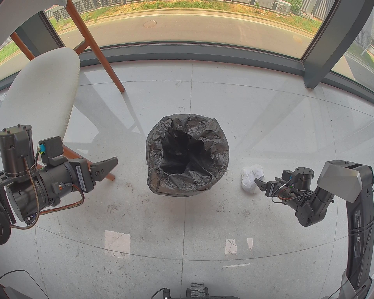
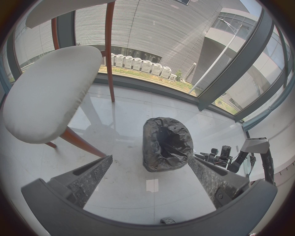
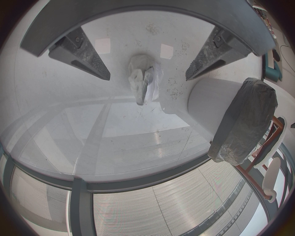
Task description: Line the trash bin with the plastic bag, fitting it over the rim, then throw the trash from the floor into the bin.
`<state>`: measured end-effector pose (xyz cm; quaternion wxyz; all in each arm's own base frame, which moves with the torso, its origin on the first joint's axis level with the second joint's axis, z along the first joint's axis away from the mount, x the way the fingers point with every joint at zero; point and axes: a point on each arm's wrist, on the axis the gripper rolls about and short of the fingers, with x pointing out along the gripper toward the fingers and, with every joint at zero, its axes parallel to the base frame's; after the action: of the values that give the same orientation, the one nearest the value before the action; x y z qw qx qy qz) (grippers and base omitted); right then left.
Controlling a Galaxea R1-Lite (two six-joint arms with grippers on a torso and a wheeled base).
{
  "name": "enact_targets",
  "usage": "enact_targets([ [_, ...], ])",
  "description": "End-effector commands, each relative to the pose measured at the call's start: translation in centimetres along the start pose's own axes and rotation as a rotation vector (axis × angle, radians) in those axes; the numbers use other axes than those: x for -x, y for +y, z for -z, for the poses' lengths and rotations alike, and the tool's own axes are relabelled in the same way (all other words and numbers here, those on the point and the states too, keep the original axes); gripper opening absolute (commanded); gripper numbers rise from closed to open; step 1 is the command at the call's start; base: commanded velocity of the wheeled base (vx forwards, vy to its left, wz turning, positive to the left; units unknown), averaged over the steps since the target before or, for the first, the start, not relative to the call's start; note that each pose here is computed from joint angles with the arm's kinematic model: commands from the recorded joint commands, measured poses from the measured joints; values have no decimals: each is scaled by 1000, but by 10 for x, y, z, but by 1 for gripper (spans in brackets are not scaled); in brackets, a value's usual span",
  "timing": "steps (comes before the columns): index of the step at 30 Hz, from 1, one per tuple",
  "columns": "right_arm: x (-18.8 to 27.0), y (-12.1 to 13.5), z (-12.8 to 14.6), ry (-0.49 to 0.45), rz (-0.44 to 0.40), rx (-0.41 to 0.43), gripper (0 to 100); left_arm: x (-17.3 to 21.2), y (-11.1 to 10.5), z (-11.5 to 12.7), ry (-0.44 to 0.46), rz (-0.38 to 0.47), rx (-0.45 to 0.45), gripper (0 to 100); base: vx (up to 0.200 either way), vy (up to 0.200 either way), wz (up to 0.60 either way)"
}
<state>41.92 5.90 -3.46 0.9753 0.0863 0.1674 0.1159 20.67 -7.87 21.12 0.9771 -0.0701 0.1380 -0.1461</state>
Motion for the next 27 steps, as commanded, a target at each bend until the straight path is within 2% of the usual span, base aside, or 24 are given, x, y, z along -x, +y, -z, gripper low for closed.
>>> enact_targets([
  [1,-16,-6,18,32,6,-3,100,-1,0,-1,-2,-1,0,100,0,0,0],
  [17,-73,-8,16,21,-4,2,100,-1,0,-2,-6,-4,3,100,0,0,0],
  [18,-74,-8,16,24,-4,2,0,-1,1,-1,-5,-5,3,100,0,0,0],
  [23,-69,-7,10,21,-4,2,0,0,1,0,-3,-5,3,100,0,0,0],
  [27,-41,-9,-27,-11,6,-10,0,1,1,0,-5,-6,3,100,0,0,0],
])
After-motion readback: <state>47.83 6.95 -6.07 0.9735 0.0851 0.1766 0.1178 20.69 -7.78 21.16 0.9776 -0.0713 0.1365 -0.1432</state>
